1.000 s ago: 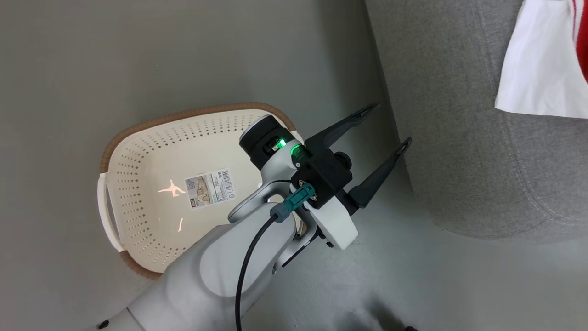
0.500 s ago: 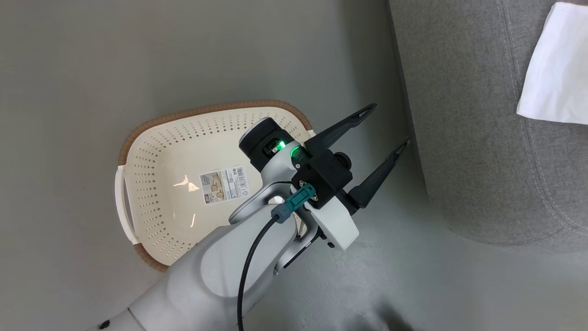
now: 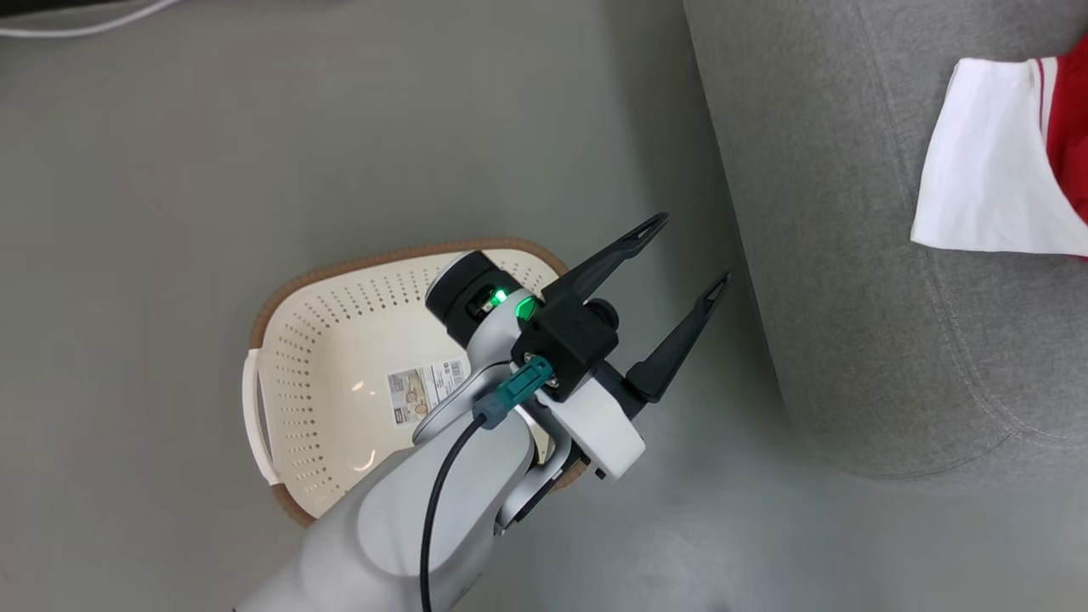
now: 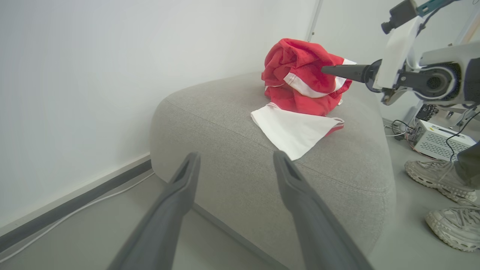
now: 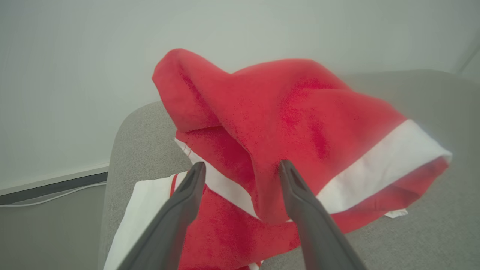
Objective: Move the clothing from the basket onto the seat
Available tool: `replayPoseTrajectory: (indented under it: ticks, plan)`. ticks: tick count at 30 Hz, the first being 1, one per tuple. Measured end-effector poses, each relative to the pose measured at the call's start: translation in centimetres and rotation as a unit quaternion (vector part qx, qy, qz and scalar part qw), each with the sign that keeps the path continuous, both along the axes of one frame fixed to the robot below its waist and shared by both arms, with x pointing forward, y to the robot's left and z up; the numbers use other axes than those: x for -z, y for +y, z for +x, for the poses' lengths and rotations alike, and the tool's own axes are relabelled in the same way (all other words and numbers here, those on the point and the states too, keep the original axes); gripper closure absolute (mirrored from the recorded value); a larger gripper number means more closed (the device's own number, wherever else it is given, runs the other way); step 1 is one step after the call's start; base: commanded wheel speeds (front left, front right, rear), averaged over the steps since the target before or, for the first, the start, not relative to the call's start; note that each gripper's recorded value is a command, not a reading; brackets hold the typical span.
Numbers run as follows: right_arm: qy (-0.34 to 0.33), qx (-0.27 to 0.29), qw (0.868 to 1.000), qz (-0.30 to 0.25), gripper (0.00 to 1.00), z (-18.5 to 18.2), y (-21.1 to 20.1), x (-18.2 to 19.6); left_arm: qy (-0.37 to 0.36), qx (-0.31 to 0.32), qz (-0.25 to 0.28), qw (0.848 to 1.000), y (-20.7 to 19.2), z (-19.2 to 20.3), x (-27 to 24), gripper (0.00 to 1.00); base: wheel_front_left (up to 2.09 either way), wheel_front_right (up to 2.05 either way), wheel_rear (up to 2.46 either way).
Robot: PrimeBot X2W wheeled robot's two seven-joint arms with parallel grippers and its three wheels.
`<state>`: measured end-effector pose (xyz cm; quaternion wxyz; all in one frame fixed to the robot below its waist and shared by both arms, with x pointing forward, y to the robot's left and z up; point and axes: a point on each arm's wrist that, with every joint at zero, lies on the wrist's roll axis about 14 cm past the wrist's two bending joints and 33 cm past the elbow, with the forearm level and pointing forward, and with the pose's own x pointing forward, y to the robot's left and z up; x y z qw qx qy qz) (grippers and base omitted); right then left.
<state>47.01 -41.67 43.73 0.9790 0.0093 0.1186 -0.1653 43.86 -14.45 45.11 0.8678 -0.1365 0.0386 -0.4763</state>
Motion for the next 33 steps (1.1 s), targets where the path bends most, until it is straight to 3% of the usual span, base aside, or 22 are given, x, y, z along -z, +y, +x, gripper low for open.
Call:
replayPoseTrajectory:
  ticks: [11, 18, 27, 33]
  plan:
    - [-0.045, -0.073, 0.996, 0.028, 0.0, -0.1, 5.8, -2.5, -0.001, -0.06, 0.0, 0.998, 3.0, -0.6, -2.2, 0.0, 0.0, 0.0, 0.0]
    - [-0.086, -0.121, 0.988, 0.043, 0.0, 0.0, 9.9, -5.1, -0.012, -0.135, 0.014, 0.991, 7.0, -0.6, -3.5, 0.0, 0.0, 0.0, 0.0]
    - [-0.115, -0.195, 0.973, 0.041, 0.0, -1.1, 15.7, -7.1, -0.02, -0.251, 0.046, 0.967, 14.3, -1.4, -4.0, 0.0, 0.0, 0.0, 0.0]
    - [-0.144, -0.245, 0.957, 0.051, 0.0, -3.0, 20.8, -8.7, -0.024, -0.342, 0.073, 0.936, 20.7, -3.3, -4.0, 0.0, 0.0, 0.0, 0.0]
